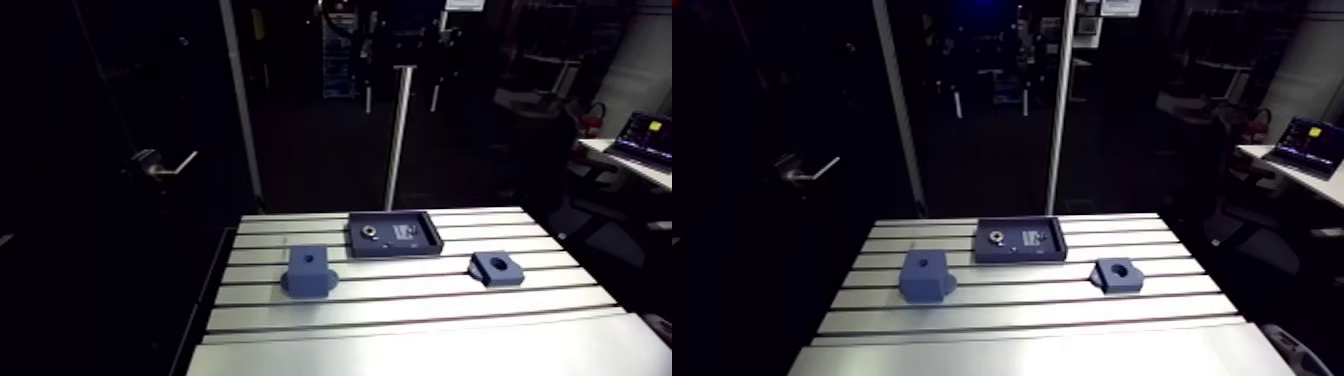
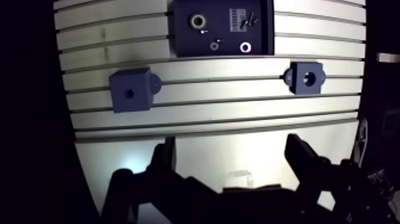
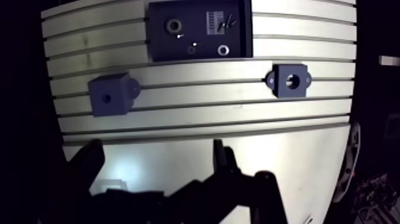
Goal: Pick up the bearing and press it into the housing until flush.
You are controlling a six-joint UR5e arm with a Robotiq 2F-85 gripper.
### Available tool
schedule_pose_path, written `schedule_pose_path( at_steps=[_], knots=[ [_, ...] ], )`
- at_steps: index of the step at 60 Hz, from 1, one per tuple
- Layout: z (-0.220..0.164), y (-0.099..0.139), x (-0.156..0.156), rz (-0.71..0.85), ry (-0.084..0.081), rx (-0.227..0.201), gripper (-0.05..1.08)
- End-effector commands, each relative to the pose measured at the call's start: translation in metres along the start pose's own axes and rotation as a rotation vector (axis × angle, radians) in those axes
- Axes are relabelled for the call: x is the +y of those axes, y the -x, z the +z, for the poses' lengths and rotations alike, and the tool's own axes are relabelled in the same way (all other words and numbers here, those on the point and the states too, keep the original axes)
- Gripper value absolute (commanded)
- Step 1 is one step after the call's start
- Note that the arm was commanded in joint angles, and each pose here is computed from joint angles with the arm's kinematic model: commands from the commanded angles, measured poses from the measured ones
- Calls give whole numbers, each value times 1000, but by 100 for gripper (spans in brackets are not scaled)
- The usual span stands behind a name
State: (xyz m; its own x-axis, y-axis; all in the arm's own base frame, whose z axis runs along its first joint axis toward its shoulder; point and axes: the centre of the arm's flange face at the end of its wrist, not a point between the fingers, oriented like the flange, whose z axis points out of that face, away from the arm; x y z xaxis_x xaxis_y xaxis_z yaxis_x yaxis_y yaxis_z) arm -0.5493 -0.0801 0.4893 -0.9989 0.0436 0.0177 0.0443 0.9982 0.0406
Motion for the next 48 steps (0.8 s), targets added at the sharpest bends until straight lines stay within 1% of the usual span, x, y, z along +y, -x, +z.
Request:
schedule_pose_path(
  at_steps=[1, 6, 8, 11, 13, 14, 17, 19, 20, 21, 23, 26, 27, 28, 29, 30, 33, 36, 41, 42, 48],
  knots=[
    [36, -30, 0, -1, 4, 3, 1],
    [51, -40, 0, -3, 4, -3, 1],
    [64, -49, 0, -3, 4, -6, 1],
    [70, -53, 0, -5, 4, -8, 1],
    [82, -61, -2, -8, 3, -10, 1],
    [90, -65, -2, -8, 2, -12, 1],
    [96, -69, -3, -11, -1, -10, 1],
    [115, -77, -6, -14, -1, -16, 1],
    [115, -77, -6, -14, -1, -16, 1],
    [123, -81, -6, -16, -2, -17, 1],
    [136, -88, -7, -22, -3, -8, 1],
    [141, -91, -8, -33, -4, -4, 1],
    [149, -94, -8, -44, -2, -4, 1],
    [160, -97, -9, -51, -3, -16, 1],
    [160, -97, -9, -51, -3, -16, 1],
    [169, -99, -10, -55, -5, -24, 1],
    [177, -100, -12, -58, -5, -32, 1],
    [191, -102, -14, -61, -8, -43, 1],
    [204, -105, -16, -63, -8, -44, 1],
    [211, -106, -16, -63, -11, -45, 1],
    [227, -110, -17, -64, -14, -46, 1]
  ],
)
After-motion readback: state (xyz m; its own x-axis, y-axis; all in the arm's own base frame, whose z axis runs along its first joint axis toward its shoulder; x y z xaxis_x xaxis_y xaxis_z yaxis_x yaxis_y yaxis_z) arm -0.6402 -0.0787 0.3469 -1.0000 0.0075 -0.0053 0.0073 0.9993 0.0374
